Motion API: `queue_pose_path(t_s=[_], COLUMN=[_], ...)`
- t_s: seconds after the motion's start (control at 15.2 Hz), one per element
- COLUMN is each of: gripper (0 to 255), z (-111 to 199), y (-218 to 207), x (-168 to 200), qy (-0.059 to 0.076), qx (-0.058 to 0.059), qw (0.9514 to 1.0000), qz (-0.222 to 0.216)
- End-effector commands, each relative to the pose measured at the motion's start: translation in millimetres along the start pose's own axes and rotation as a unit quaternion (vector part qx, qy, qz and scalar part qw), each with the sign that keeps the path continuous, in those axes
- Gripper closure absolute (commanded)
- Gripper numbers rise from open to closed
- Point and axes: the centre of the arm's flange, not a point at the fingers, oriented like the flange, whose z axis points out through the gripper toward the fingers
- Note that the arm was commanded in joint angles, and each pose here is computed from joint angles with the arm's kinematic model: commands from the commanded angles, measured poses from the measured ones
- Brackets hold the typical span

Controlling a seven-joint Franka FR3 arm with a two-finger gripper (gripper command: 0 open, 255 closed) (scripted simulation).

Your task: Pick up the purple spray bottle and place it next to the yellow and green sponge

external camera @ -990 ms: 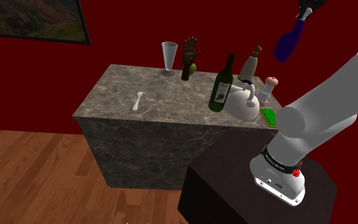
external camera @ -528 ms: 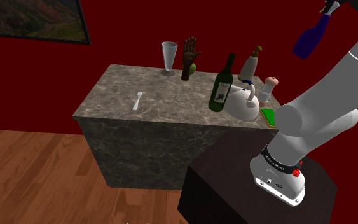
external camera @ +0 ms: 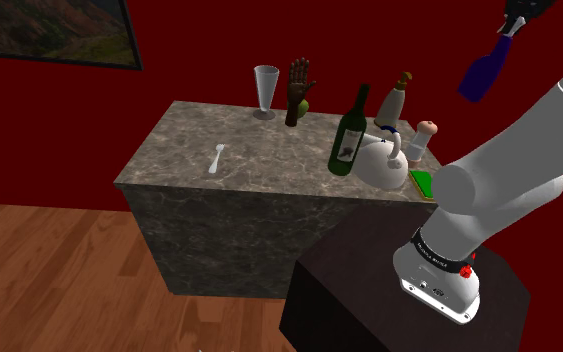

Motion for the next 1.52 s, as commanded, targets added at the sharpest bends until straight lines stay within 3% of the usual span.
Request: queue_pose_path(t_s=[0.0,1.45], gripper=[255,255], z=[13,129], y=[3,3], x=[0,-5], qy=[-0.002,-0.002], qx=[0.001,0.001], qw=[1.0000,1.0000], qz=[0.002,0.002])
